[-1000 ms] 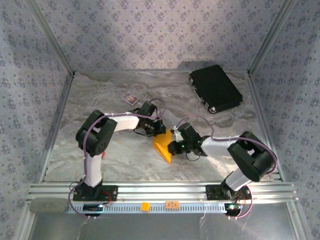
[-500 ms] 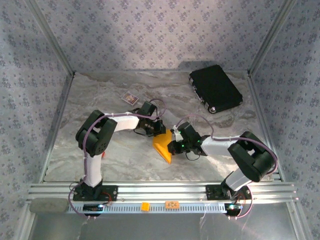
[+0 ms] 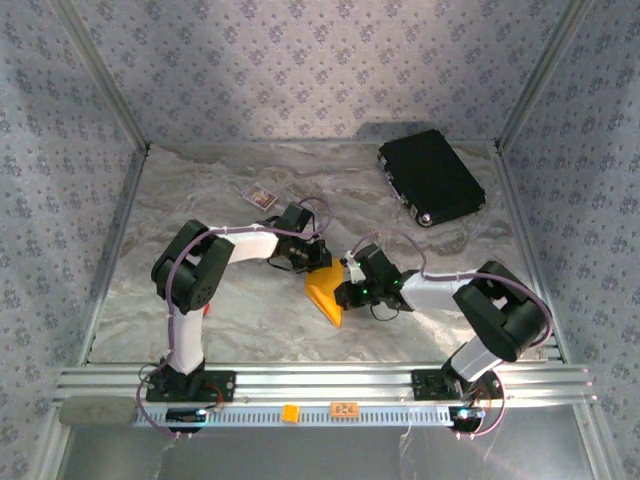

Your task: Fold a paper plane with a square sheet of paper (pick it up from the middle)

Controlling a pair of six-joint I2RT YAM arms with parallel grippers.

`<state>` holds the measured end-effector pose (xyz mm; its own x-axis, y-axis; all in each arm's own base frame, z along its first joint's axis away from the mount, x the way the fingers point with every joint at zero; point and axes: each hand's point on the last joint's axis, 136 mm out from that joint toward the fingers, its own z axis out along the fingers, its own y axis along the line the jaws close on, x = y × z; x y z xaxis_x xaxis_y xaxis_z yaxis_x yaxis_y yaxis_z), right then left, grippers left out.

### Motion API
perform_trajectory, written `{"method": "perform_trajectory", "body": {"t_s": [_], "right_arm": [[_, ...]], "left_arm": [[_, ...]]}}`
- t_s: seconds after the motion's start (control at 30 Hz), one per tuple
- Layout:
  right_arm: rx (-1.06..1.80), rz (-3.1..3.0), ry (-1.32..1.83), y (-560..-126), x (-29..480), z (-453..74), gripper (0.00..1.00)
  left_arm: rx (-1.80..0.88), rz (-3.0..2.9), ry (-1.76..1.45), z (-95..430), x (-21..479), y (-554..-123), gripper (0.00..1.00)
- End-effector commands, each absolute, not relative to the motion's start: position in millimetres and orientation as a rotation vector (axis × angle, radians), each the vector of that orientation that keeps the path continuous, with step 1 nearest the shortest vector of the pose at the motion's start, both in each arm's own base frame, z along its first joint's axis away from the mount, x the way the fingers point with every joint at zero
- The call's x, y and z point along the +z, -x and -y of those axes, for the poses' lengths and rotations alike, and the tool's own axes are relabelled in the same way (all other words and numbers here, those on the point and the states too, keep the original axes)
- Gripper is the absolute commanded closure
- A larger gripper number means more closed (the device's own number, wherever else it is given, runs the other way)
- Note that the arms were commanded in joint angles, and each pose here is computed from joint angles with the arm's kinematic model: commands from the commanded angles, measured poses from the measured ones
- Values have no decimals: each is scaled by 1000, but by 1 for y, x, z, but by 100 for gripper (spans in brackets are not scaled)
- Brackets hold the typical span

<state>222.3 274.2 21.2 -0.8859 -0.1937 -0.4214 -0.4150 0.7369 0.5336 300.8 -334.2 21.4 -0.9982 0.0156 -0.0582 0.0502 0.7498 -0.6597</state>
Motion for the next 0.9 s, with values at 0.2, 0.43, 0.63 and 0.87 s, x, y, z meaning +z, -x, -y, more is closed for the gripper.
{"method": "perform_trajectory", "body": {"t_s": [0.2,0.43,0.63,0.87], "right_arm": [[853,-2656,470,-221,5,-266,100],[857,-2653,468,-222,7,-267,100],[855,-2648,467,-224,9,-268,100],[850,-2648,463,-225,10,-268,100]], "left_arm": [[-1053,-2847,-96,335,49,-307,81],[-1023,-2735,-35,317,85,-305,73],[-1168,-2640,125,305,97,-278,93],[-1271,-2627,219,308,86,-241,100]]}}
